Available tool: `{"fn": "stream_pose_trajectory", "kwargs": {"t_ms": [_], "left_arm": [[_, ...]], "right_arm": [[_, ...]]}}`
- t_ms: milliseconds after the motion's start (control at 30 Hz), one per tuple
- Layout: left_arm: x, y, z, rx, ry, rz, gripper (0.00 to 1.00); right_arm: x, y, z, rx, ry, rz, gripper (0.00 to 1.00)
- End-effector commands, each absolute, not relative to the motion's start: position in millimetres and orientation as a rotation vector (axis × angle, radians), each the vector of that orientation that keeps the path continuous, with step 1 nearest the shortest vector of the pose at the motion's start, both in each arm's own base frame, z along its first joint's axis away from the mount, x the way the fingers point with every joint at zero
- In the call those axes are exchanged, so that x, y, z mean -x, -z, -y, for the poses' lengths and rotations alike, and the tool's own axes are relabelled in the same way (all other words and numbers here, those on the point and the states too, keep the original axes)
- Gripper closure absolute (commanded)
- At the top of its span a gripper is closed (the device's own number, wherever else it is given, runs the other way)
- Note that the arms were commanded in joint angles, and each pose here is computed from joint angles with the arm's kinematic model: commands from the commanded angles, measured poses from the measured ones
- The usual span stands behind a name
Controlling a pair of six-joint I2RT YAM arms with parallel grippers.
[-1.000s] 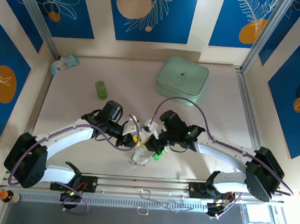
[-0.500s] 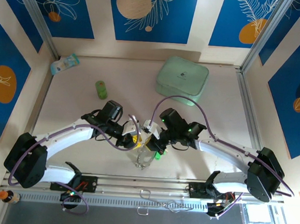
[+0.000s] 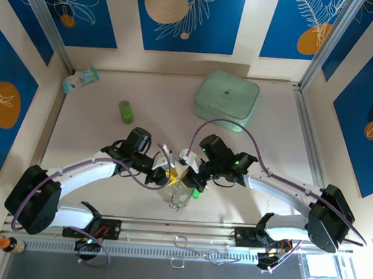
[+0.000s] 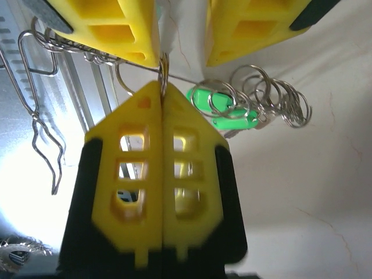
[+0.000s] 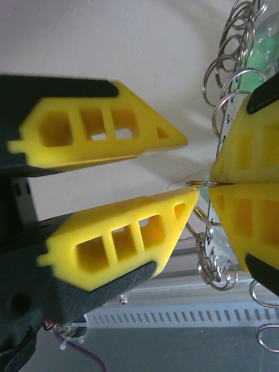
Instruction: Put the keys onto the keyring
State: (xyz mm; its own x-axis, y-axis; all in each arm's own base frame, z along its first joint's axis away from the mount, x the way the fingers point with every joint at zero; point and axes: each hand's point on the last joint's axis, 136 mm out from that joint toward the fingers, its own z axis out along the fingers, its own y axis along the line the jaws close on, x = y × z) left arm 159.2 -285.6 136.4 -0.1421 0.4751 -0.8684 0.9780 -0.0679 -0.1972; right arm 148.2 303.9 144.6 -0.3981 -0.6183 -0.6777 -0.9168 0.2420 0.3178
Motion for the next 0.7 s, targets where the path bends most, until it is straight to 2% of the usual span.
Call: {"fn": "stream_pose_trajectory", "kwargs": {"t_ms": [0, 667], "left_arm": [[-155, -142, 289, -1.526, 1.213, -1.600, 0.73], [-147, -158, 289, -1.486, 1.253, -1.488, 0.79]], "right_arm": [[-145, -159, -307, 1.396, -1.049, -2.004, 1.00], [-144, -168, -315, 1.445, -0.992, -1.897, 1.00]]}}
